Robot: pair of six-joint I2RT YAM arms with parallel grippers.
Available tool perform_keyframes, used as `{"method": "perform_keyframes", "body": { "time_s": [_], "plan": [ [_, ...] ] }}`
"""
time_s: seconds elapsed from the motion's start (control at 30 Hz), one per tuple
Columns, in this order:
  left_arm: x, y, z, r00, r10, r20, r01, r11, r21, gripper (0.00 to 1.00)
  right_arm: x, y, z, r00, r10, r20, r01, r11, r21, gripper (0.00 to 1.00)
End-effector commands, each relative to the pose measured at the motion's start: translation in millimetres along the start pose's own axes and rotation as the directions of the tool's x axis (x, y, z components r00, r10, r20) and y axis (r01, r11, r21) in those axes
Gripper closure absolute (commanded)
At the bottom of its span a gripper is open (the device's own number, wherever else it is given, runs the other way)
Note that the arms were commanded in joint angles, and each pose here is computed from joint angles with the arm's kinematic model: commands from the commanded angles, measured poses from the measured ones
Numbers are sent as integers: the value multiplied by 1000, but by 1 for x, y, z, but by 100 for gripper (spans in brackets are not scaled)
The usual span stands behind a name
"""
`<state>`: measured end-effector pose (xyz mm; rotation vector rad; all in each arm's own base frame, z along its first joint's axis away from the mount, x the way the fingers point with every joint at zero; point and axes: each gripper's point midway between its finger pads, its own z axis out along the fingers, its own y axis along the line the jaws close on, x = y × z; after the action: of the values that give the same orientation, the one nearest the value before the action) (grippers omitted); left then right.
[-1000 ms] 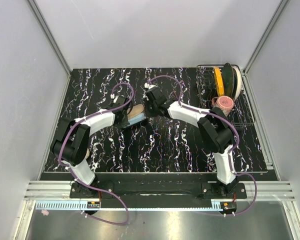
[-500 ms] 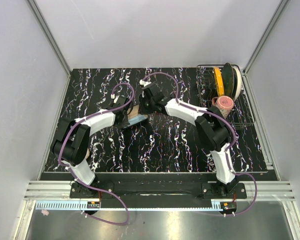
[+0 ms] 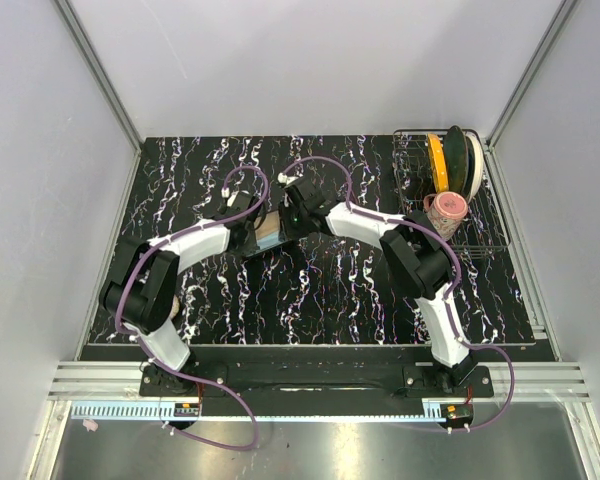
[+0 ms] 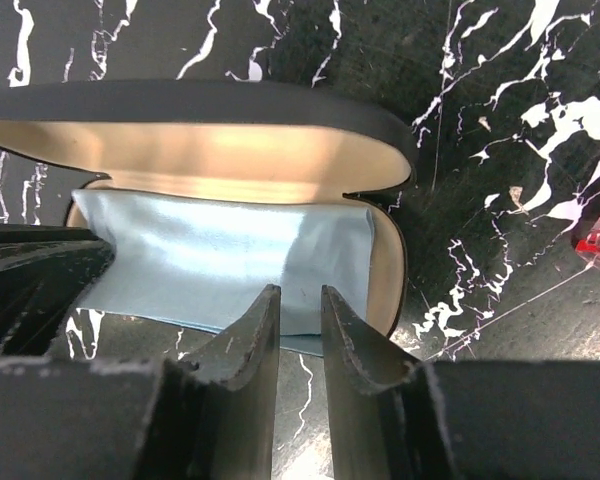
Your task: Organize the sunglasses
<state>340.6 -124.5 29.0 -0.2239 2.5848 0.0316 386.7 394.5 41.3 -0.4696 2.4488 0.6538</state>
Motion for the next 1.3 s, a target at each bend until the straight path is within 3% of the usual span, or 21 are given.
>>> {"method": "perform_keyframes", "body": {
  "time_s": [0.0,0.43,0.8,0.97,1.27],
  "plan": [
    [-11,2,-11,999,-19,51,19,1000,-2,82,13,0,4,999,-35,-15,35,999,10,71],
    [-32,-13,-39,992,-75,104,64,993,102,78,32,-12,6,998,-44,-33,47,995,92,71],
    [-17,-53,-35,995,-101,23,90,952,294,80,34,-18,6,999,-14,-33,18,989,146,73],
    [-6,-55,-16,996,-92,-1,88,957,276,80,35,-18,6,999,-6,-36,11,989,148,73],
    [0,-34,3,988,-141,56,128,974,185,78,36,-20,7,999,1,-39,5,988,157,75]
  ]
}}
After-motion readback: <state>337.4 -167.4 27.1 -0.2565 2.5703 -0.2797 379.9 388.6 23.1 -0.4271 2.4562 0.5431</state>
